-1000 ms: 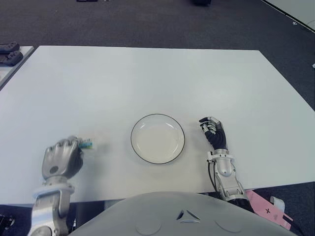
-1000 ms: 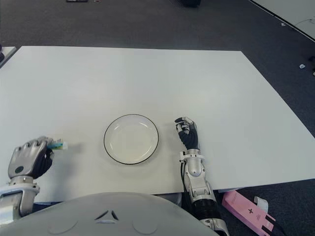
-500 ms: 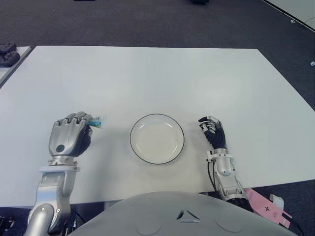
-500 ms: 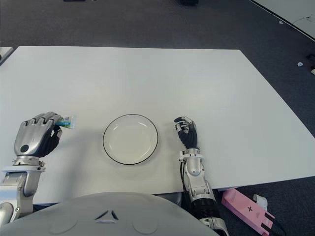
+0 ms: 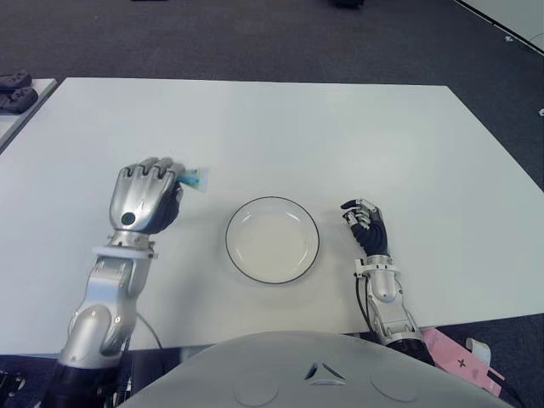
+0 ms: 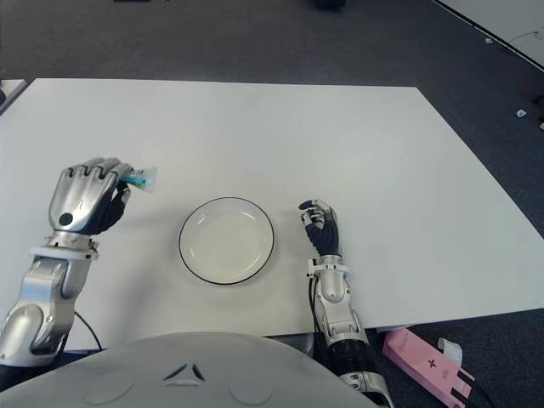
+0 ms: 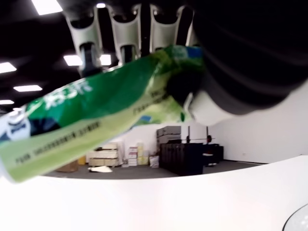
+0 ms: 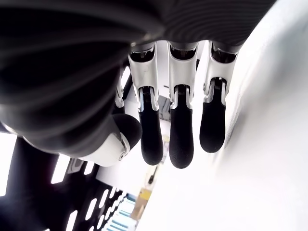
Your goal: Put the toothpaste on the table into the plate.
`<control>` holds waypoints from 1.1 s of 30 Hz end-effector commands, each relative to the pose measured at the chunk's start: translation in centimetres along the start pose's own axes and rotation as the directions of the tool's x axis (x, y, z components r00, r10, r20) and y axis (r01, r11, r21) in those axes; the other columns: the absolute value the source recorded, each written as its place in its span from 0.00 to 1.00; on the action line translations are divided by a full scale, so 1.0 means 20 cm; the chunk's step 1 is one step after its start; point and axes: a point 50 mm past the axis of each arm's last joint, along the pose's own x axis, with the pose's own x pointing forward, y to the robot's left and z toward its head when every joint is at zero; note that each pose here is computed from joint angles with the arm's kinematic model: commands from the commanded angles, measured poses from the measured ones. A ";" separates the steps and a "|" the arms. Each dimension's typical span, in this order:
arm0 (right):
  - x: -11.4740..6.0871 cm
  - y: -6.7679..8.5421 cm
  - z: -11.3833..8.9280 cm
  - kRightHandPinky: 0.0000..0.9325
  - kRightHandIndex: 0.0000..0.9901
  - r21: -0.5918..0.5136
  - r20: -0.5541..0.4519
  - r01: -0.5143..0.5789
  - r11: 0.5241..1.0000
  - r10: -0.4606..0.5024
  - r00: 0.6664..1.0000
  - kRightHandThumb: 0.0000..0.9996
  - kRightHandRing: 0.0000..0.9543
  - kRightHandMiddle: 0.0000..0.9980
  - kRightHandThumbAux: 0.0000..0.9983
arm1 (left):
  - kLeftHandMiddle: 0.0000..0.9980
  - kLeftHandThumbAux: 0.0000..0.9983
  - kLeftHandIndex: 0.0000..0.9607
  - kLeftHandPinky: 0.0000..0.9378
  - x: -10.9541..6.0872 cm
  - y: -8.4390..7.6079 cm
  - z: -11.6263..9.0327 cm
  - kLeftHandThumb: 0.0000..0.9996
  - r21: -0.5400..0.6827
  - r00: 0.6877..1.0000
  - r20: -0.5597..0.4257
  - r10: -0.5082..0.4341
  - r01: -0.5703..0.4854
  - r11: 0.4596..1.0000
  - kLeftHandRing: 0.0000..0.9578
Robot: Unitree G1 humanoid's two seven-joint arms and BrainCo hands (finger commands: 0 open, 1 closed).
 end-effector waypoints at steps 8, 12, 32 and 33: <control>-0.04 0.04 -0.07 0.53 0.43 -0.027 -0.092 -0.035 0.999 0.032 0.995 0.69 0.50 0.45 0.74 | 0.88 0.71 0.46 0.92 0.08 -0.05 0.21 0.71 -0.101 0.970 0.224 -0.097 0.122 0.987 0.90; -0.04 0.04 -0.08 0.52 0.43 -0.029 -0.091 -0.032 0.999 0.030 0.995 0.69 0.50 0.45 0.74 | 0.88 0.71 0.46 0.92 0.10 -0.09 0.25 0.71 -0.110 0.949 0.304 -0.090 0.128 0.986 0.90; -0.05 0.02 -0.08 0.50 0.43 -0.024 -0.100 -0.023 0.999 0.020 0.995 0.69 0.48 0.45 0.74 | 0.89 0.71 0.46 0.93 0.06 -0.26 0.45 0.71 -0.148 0.820 0.571 -0.046 0.158 0.976 0.91; -0.05 0.02 -0.08 0.50 0.43 -0.024 -0.100 -0.022 0.999 0.020 0.995 0.69 0.48 0.45 0.74 | 0.89 0.71 0.46 0.93 0.06 -0.26 0.46 0.71 -0.147 0.815 0.578 -0.049 0.162 0.976 0.91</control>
